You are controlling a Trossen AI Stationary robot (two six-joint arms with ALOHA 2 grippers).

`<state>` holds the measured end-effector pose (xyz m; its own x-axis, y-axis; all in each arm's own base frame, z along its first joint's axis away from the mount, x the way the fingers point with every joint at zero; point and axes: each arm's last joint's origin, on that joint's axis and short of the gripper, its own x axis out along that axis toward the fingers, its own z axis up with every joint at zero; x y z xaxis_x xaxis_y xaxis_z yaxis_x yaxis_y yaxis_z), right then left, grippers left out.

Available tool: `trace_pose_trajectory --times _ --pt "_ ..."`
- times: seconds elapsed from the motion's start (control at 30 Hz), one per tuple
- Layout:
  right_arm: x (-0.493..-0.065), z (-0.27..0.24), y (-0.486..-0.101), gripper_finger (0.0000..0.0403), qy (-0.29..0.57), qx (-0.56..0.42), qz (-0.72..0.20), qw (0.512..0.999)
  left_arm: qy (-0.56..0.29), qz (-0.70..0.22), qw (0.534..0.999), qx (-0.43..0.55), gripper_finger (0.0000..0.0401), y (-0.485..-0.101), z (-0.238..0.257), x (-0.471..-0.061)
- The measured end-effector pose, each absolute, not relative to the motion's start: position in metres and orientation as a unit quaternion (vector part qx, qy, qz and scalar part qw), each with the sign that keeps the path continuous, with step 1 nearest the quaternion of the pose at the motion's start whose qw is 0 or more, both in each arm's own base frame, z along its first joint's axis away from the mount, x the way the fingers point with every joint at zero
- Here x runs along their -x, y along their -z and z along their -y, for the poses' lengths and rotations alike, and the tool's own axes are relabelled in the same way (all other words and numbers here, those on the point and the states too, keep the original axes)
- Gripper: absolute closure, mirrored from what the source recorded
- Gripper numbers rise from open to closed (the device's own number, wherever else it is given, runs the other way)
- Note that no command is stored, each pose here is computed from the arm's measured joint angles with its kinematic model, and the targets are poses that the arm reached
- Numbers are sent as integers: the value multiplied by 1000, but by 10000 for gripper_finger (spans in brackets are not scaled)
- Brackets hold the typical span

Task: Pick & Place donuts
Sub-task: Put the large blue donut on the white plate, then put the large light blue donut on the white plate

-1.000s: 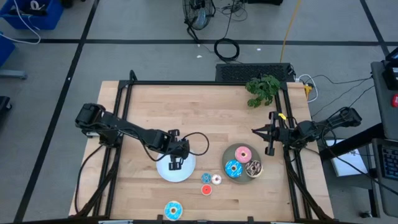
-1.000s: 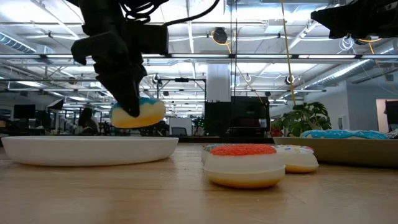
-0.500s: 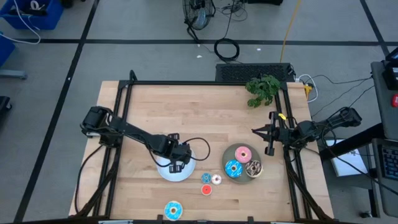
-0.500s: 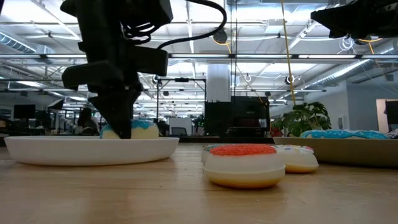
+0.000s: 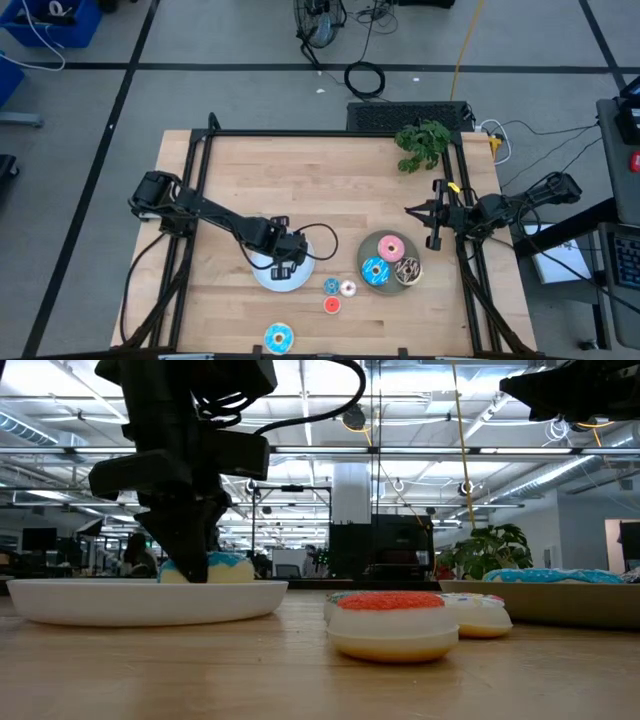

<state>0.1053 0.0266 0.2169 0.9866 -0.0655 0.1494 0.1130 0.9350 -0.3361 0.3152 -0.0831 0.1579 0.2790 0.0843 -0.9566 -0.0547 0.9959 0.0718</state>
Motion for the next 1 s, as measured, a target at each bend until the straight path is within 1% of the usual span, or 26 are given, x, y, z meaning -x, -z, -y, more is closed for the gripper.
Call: trace_pose_trajectory --times 0.2,0.4,0.7,0.83,1.0 --pt "-105 -27 -217 403 46 175 68 981 -54 -598 800 0 272 -158 83 -315" --pt "-105 -27 -217 403 46 175 67 981 -54 -598 799 0 224 -158 82 -315" --pt "-106 -27 -215 403 45 184 60 980 -53 -603 796 -4 190 -163 83 -317" --pt "-106 -27 -216 403 45 184 61 980 -51 -607 793 -8 183 -181 84 -323" --pt "-106 -27 -215 403 45 184 61 980 -40 -607 793 -23 183 -216 87 -333"
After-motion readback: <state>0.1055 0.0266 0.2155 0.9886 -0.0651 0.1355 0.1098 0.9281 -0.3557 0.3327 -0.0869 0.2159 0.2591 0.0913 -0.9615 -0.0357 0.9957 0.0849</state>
